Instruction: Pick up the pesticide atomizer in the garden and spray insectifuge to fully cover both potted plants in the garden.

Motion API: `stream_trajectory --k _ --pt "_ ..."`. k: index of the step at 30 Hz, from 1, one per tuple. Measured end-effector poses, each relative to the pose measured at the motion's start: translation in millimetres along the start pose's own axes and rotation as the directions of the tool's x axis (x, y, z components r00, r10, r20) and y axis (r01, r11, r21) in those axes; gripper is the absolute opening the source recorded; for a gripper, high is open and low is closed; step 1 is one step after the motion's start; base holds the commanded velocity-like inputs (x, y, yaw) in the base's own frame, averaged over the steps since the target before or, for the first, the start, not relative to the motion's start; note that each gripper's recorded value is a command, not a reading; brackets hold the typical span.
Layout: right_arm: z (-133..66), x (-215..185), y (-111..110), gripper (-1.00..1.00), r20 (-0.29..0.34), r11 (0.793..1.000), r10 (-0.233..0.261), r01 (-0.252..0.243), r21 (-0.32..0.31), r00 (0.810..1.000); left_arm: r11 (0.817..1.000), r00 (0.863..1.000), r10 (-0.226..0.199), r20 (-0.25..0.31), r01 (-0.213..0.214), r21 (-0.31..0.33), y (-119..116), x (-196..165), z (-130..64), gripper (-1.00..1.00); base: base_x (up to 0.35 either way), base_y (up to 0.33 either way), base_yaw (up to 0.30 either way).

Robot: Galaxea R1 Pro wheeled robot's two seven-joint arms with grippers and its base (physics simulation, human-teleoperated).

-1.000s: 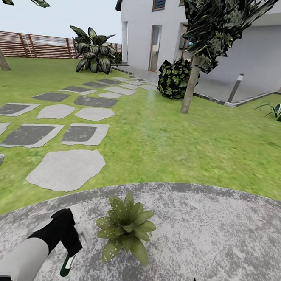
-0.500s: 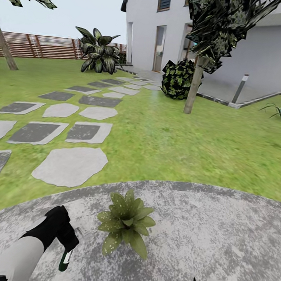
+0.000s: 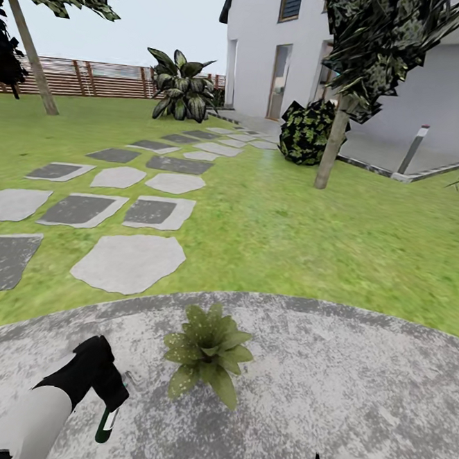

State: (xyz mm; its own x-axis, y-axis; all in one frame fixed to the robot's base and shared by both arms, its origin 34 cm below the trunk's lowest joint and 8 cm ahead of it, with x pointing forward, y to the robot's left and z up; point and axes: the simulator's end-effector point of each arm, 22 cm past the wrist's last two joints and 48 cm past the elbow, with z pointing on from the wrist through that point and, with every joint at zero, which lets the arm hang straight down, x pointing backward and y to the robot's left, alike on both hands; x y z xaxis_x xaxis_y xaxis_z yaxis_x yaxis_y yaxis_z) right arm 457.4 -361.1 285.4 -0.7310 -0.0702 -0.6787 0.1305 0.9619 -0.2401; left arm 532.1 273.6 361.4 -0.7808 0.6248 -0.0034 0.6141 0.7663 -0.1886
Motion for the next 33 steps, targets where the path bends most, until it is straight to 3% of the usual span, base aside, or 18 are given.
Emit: stream_trajectory --k 6,21,33 --pt "0.0 0.1 -0.5 1.0 -0.001 1.0 0.001 -0.001 0.002 1.0 1.0 1.0 0.002 0.001 -0.002 0.002 -1.5 -1.1 0.4 -1.0 -0.001 -0.127 0.054" --pt "-0.1 0.6 0.3 1.0 -0.002 1.0 0.0 0.0 0.0 1.0 1.0 1.0 0.006 0.005 -0.006 0.004 -3.9 -3.9 0.6 -1.0 0.0 -0.025 0.266" --pt "0.4 0.4 -4.6 1.0 -0.001 1.0 -0.004 0.004 0.005 1.0 1.0 1.0 0.01 0.007 -0.01 0.007 -6.5 -5.9 1.0 -1.0 0.219 -0.187 0.018"
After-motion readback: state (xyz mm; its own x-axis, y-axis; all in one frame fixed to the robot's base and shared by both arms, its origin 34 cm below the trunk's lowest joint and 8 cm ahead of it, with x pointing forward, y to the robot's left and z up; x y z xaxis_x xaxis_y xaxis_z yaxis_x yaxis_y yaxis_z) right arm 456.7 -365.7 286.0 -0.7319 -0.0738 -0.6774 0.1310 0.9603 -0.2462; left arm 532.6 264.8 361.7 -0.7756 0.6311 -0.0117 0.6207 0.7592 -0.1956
